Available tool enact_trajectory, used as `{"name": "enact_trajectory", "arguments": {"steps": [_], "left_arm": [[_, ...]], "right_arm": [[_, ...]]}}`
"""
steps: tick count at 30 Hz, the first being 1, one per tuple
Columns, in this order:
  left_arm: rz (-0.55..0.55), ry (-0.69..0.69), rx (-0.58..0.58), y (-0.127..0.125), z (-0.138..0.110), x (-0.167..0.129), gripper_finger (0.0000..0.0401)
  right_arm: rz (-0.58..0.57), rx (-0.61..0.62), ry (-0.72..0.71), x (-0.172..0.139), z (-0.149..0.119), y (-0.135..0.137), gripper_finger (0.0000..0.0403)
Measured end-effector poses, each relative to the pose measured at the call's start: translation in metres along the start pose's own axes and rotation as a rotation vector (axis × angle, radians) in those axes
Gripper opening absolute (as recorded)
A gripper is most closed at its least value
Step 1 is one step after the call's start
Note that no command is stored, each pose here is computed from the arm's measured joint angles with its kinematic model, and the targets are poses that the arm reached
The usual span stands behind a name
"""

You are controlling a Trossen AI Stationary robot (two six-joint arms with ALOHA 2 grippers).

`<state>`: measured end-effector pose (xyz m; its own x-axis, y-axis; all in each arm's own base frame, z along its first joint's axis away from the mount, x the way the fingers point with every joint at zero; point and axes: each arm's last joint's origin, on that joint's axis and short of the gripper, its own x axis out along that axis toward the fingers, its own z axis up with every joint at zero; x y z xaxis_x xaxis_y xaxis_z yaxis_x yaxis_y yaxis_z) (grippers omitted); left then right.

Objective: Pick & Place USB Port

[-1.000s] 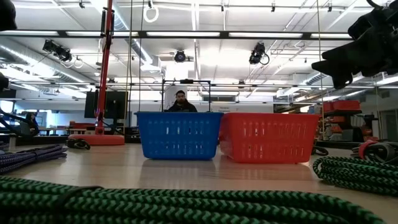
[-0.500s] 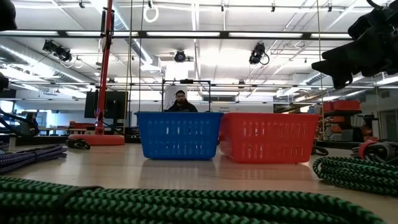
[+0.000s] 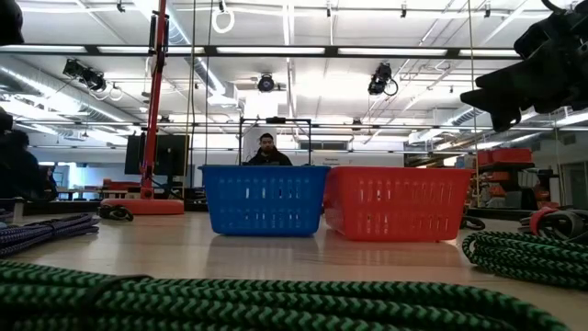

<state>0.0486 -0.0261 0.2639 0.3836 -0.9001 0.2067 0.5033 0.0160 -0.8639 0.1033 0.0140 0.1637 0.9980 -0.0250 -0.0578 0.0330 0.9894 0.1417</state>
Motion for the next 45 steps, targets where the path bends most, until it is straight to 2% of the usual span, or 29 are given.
{"name": "enact_trajectory", "arguments": {"steps": [11,14,18,21,23,30,33,37,39,41,45], "left_arm": [[0.0,0.002,0.001,0.0,0.0,0.0,0.0025],[0.003,-0.024,0.113,0.0,0.001,0.0,0.0025],[0.035,-0.175,0.32,0.0,0.005,0.0,0.0025],[0.177,-0.466,0.586,0.002,0.015,-0.003,0.0025],[0.291,-0.621,0.715,0.003,0.02,-0.005,0.0025],[0.687,-0.941,0.977,0.006,0.03,-0.014,0.0025],[0.862,-1.053,1.005,0.008,0.034,-0.018,0.0025],[1.069,-1.137,0.964,0.016,0.039,-0.021,0.0025],[1.138,-1.118,0.931,0.022,0.041,-0.021,0.0025],[1.251,-1.094,0.953,0.028,0.045,-0.021,0.0025],[1.446,-0.989,0.935,0.045,0.052,-0.019,0.0025]], "right_arm": [[0.0,0.0,0.0,0.0,0.0,0.0,0.0178],[0.0,0.0,0.0,0.0,0.0,0.0,0.0178],[0.0,0.0,0.0,0.0,0.0,0.0,0.0178],[0.0,0.0,0.0,0.0,0.0,0.0,0.0178],[0.0,0.0,0.0,0.0,0.0,0.0,0.0178],[0.0,-0.007,0.0,0.0,0.0,0.0,0.0178],[-0.018,-0.038,-0.004,0.0,0.0,-0.001,0.0178],[-0.119,-0.085,-0.071,0.0,0.006,-0.003,0.0178],[-0.157,-0.069,-0.126,-0.001,0.011,-0.003,0.0178],[-0.176,-0.044,-0.195,-0.002,0.018,-0.003,0.0178],[-0.155,0.052,-0.363,-0.006,0.034,-0.002,0.0178]]}}
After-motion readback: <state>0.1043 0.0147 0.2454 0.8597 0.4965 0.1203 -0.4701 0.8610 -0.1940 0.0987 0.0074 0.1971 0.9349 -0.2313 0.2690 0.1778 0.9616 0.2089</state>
